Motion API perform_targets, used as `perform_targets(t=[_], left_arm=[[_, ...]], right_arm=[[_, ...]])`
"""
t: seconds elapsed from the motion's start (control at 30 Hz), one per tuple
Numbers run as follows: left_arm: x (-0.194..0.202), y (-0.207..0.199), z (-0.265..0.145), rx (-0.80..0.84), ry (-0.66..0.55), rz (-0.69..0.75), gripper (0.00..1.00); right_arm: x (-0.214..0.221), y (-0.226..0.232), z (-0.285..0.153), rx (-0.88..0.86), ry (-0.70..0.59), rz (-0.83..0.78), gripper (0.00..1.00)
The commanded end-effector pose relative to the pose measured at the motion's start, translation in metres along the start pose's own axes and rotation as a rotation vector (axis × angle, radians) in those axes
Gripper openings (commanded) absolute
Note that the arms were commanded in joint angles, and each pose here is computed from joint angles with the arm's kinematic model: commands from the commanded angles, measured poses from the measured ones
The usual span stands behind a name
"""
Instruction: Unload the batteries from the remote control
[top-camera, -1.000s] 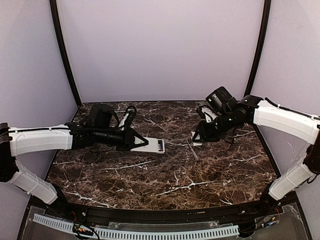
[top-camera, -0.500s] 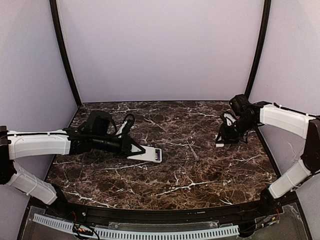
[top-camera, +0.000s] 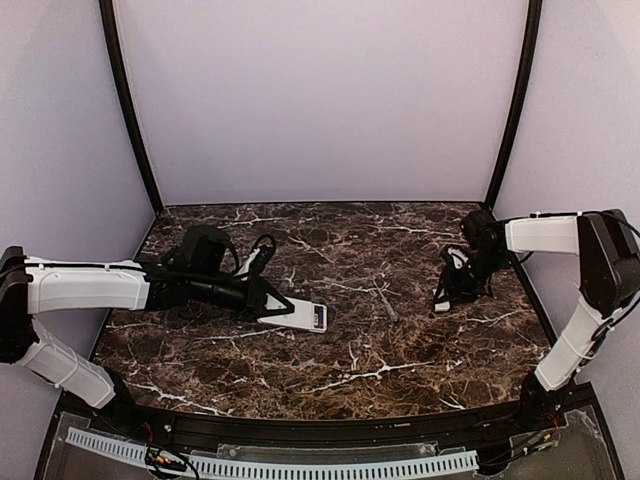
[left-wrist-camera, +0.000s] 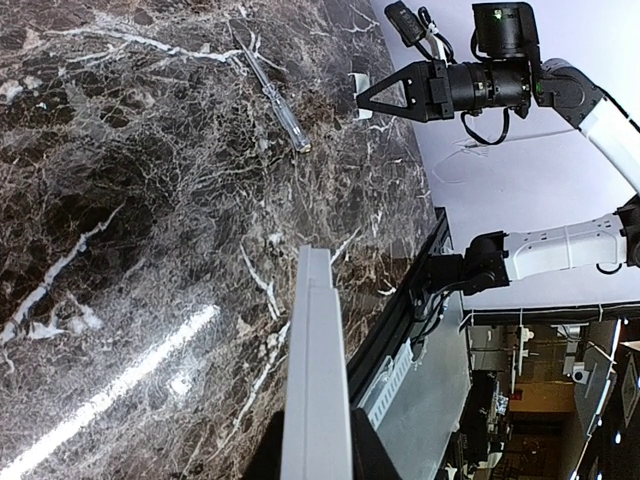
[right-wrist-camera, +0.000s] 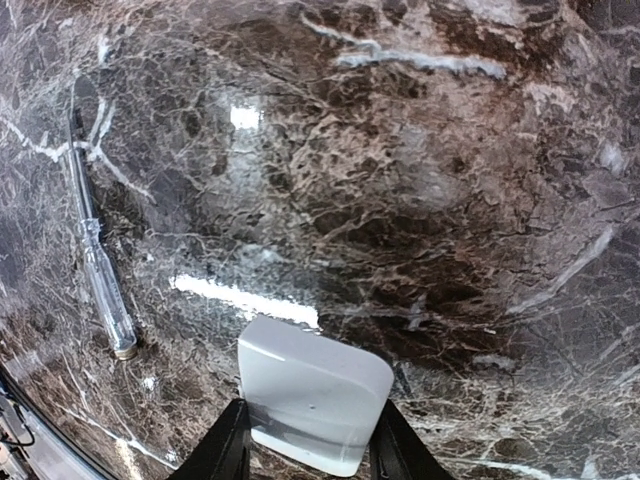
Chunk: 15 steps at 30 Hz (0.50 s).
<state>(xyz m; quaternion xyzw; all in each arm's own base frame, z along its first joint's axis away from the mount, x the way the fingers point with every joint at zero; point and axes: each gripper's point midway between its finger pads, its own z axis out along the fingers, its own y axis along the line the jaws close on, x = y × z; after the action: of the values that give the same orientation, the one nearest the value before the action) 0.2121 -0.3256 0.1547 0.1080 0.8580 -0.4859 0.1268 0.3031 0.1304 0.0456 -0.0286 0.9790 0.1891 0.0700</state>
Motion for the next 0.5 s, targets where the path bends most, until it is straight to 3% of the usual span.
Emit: perform_targets(t=[0.0, 0.2, 0.47], left_arm=[[-0.003, -0.009, 0.006, 0.045, 0.012, 0.016, 0.00], [-0.004, -0.001, 0.015, 0.034, 0.023, 0.007, 0.00], [-0.014, 0.013, 0.033, -0.008, 0.025, 0.006, 0.00]], right_arm=[[0.005, -0.008, 0.012, -0.007, 0.021, -0.005, 0.43], [0.007, -0.011, 0.009, 0.009, 0.016, 0.003, 0.63], [0.005, -0.006, -0.018, 0.028, -0.032, -0.003, 0.78]])
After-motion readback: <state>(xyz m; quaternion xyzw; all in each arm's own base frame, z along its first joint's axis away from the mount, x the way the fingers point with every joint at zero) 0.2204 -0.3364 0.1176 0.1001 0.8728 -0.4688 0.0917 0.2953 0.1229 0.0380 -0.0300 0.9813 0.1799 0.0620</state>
